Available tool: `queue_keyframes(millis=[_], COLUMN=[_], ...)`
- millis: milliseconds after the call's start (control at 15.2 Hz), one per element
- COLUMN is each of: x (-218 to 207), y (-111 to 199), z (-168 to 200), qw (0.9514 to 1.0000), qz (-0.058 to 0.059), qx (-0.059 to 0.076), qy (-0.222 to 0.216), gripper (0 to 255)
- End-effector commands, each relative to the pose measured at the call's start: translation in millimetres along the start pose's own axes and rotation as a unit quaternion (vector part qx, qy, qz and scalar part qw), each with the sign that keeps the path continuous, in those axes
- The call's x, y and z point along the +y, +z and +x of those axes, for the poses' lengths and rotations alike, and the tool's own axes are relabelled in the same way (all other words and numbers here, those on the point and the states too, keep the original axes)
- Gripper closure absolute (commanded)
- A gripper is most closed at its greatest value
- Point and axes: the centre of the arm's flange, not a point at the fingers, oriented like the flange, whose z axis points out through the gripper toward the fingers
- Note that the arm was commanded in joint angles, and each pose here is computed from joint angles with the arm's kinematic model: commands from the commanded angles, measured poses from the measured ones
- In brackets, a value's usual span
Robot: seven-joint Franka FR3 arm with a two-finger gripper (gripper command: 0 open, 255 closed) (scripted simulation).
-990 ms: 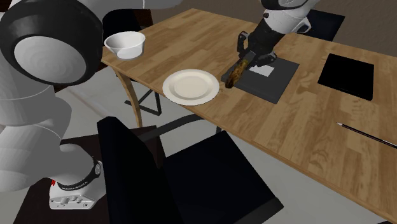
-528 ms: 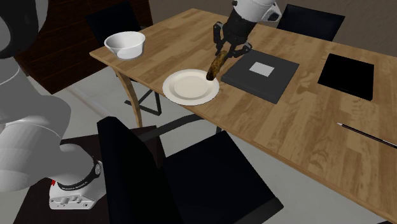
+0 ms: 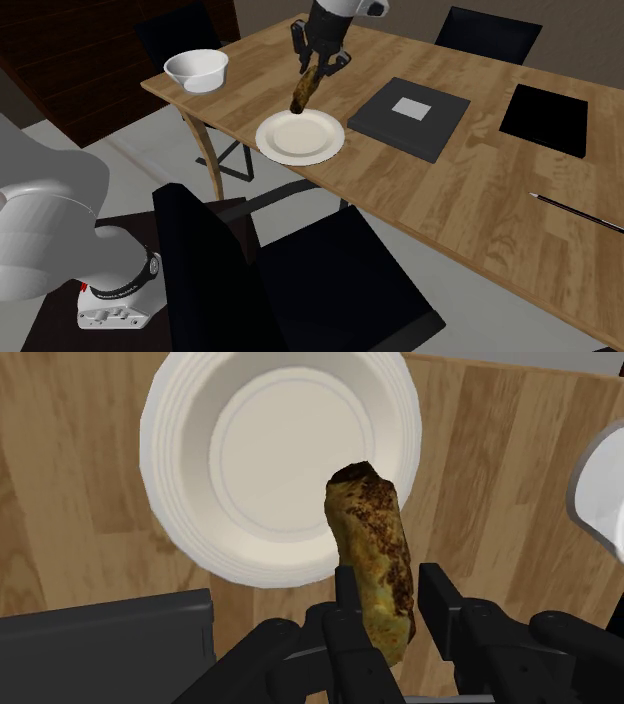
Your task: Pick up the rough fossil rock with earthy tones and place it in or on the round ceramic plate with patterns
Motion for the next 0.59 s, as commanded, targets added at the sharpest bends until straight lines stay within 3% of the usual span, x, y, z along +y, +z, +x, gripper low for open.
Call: queue_keyframes(millis=[0, 528], x=[1, 18], y=[10, 49], z=[-2, -7], qw=[1.0000, 1.0000], qz=[0.000, 0.000], qx=[0.000, 0.000], qy=[0.001, 0.001], gripper=[255, 255])
